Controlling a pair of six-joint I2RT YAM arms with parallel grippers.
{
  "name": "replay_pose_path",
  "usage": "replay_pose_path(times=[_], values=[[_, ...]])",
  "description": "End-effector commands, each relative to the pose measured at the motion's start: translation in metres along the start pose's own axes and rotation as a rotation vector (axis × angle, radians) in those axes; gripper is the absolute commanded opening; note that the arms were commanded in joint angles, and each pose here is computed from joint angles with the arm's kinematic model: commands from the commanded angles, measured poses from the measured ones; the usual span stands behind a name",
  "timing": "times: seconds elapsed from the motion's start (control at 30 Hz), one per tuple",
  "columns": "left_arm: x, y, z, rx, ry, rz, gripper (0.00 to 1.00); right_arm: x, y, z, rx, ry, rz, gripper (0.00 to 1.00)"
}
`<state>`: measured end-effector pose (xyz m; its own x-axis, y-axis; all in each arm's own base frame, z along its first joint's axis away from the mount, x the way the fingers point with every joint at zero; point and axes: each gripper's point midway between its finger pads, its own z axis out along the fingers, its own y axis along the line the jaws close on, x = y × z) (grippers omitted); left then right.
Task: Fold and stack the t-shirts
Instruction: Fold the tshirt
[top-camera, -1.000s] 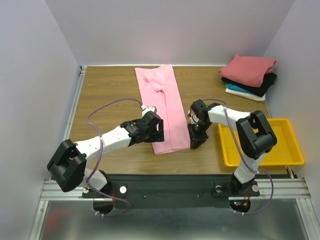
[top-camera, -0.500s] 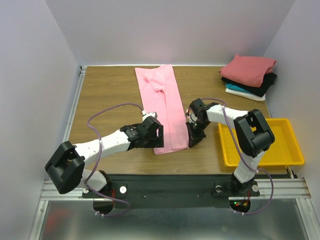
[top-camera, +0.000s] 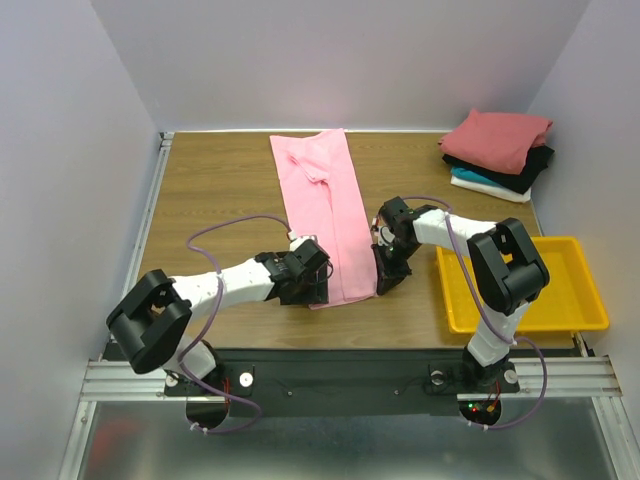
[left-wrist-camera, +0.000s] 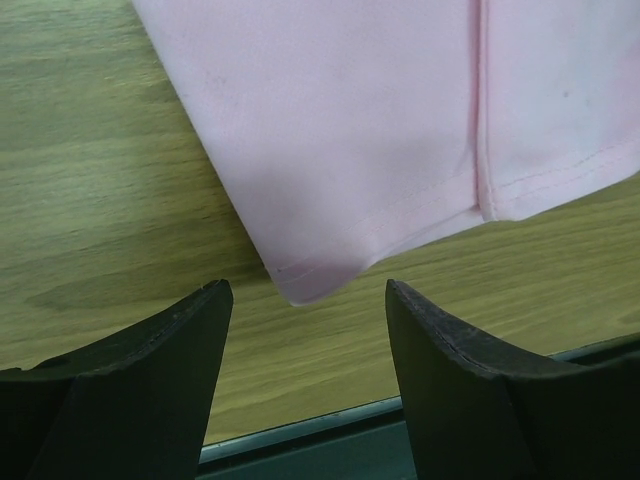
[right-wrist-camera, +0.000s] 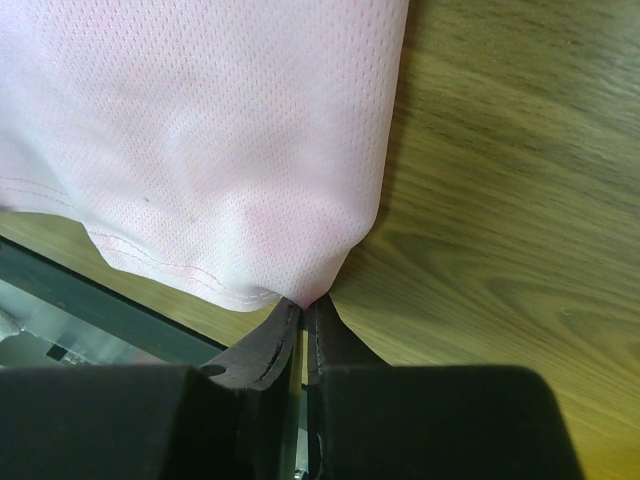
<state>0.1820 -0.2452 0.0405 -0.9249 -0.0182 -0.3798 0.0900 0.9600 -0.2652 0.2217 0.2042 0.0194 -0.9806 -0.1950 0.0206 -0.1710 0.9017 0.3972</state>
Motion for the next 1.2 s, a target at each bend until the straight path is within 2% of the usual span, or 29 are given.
replay_pose_path(times=[0.0, 0.1, 0.33, 0.53, 0.63, 0.73, 0.87, 1.0, 1.17], values=[[0.003, 0.015, 0.003, -0.092, -0.003, -0.018, 0.74, -0.012, -0.002, 0.003, 0.009, -0.057, -0.028, 0.06], [-0.002, 0.013, 0.006, -0.111, -0.002, 0.000, 0.73, -0.012, -0.001, 0.003, 0.006, -0.056, -0.030, 0.07], [0.001, 0.017, 0.010, -0.165, 0.021, 0.016, 0.65, -0.012, -0.002, 0.003, 0.008, -0.057, -0.030, 0.07], [0.004, 0.017, 0.007, -0.156, 0.021, 0.004, 0.46, -0.013, -0.002, 0.004, 0.007, -0.054, -0.030, 0.07], [0.008, 0.018, 0.006, -0.149, 0.029, -0.002, 0.46, -0.012, -0.002, 0.004, 0.007, -0.050, -0.029, 0.06], [0.010, 0.017, 0.006, -0.139, 0.031, -0.008, 0.36, -0.012, -0.002, 0.005, 0.007, -0.049, -0.029, 0.06], [0.010, 0.013, 0.008, -0.118, 0.031, -0.001, 0.34, -0.012, -0.002, 0.005, 0.010, -0.049, -0.030, 0.06], [0.012, 0.011, 0.011, -0.108, 0.044, 0.011, 0.25, -0.014, -0.002, 0.003, 0.011, -0.058, -0.028, 0.06], [0.012, 0.011, 0.013, -0.112, 0.048, 0.021, 0.03, -0.018, 0.002, -0.002, 0.006, -0.077, -0.030, 0.06]])
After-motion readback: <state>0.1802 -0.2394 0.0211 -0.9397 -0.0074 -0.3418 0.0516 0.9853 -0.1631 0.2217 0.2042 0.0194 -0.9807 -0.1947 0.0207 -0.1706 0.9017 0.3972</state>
